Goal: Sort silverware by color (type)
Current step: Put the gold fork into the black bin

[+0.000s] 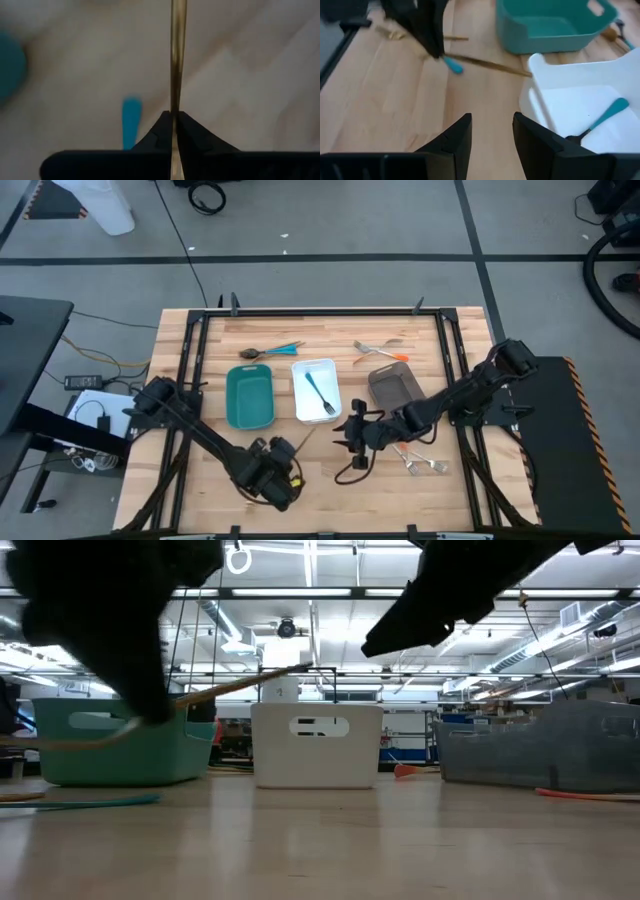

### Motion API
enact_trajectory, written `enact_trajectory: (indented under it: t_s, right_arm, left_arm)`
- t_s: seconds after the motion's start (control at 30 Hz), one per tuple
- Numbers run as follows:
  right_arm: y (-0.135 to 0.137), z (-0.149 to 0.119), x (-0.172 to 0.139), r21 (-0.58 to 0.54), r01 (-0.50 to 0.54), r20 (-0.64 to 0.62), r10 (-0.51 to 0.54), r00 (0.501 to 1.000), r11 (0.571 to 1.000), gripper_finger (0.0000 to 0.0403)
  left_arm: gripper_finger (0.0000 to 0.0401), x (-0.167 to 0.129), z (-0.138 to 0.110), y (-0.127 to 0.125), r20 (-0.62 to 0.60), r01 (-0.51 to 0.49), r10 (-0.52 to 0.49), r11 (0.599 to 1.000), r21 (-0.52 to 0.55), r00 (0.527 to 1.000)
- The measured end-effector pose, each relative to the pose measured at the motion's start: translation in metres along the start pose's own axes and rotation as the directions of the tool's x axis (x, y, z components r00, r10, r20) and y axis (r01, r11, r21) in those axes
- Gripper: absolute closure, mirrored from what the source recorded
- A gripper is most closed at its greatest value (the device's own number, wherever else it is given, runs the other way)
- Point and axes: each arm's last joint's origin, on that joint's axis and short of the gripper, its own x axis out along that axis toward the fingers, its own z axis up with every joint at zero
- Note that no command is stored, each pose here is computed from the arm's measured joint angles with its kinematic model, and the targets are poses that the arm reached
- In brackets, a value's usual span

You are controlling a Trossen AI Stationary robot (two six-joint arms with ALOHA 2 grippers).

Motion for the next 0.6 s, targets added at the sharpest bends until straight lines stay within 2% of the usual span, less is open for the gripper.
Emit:
enact_trajectory:
  t_s: [0.17,0.27,0.37,0.6]
  right_arm:
    - [-0.006,0.012,-0.009,0.061,0.046,0.075,-0.05,0.996,0.997,0.0254]
    - [-0.009,0.018,-0.016,0.079,0.101,0.117,-0.109,0.987,0.992,0.0254]
    - [-0.012,0.024,-0.021,0.1,0.104,0.148,-0.118,0.982,0.99,0.0254]
    - [-0.012,0.029,-0.025,0.101,0.094,0.178,-0.111,0.978,0.99,0.0254]
  left_arm:
    - [0.0384,0.002,0.013,0.001,0.232,-0.047,0.033,0.997,0.055,0.972]
    - [0.0384,0.004,0.023,-0.001,0.349,-0.065,0.034,0.995,0.079,0.936]
    - [0.0384,0.005,0.032,-0.005,0.456,-0.081,0.029,0.992,0.096,0.889]
    - [0.0383,0.009,0.056,-0.011,0.587,-0.12,0.037,0.987,0.105,0.809]
